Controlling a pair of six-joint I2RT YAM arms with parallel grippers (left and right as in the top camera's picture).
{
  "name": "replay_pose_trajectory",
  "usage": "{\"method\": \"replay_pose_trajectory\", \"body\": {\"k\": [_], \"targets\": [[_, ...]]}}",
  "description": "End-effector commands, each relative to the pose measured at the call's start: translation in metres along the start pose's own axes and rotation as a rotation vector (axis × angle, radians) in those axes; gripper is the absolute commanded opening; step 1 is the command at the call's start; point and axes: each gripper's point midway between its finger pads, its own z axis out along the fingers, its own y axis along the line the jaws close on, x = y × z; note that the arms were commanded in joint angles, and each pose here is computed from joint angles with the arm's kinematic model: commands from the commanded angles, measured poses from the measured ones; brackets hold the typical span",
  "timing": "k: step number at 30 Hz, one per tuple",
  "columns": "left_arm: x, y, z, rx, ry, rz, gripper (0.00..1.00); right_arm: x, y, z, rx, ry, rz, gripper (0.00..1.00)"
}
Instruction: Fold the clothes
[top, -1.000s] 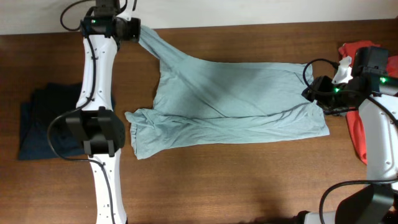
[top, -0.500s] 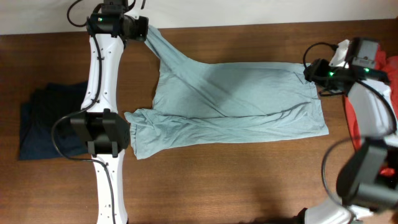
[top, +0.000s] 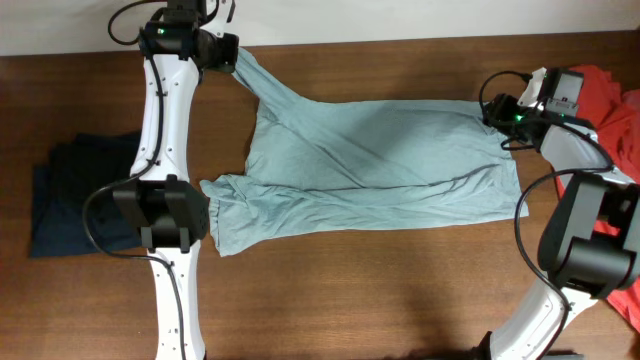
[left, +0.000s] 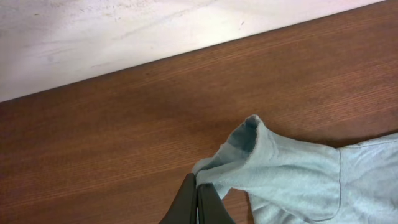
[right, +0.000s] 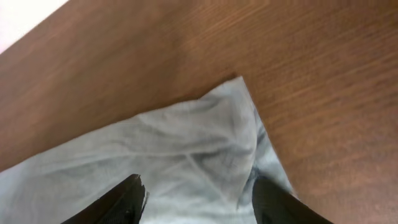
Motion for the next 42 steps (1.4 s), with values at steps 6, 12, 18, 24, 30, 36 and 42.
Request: {"method": "replay_pose_trajectory", "body": {"k": [6,12,18,24,30,36,42], "targets": [[-0.012,0.002,-0.021,-0.014,-0.036,0.015,0.01,0.0,-0.036,0.02,0.098,-0.022,0.052,0.61],[-0.012,0.002,-0.021,-0.014,-0.035,0.015,0.01,-0.002,-0.039,0.026,0.077,-0.037,0.058,0.61],[-0.012,0.002,-0.021,-0.014,-0.035,0.015,0.01,0.001,-0.038,0.032,0.067,-0.033,0.099,0.5],[-0.012,0.001,-0.021,-0.013,-0.033,0.015,0.01,0.003,-0.031,0.038,0.033,-0.035,0.106,0.5],[-0.011,0.001,-0.021,-0.013,-0.03,0.015,0.01,0.014,-0.026,0.049,0.027,-0.009,0.098,0.5],[-0.01,0.001,-0.021,-0.012,-0.025,0.014,0.01,0.009,-0.021,0.049,-0.005,-0.025,0.088,0.29],[-0.005,0.001,-0.021,-0.009,-0.008,0.014,0.01,-0.009,-0.014,0.036,-0.138,-0.034,0.11,0.04]]}}
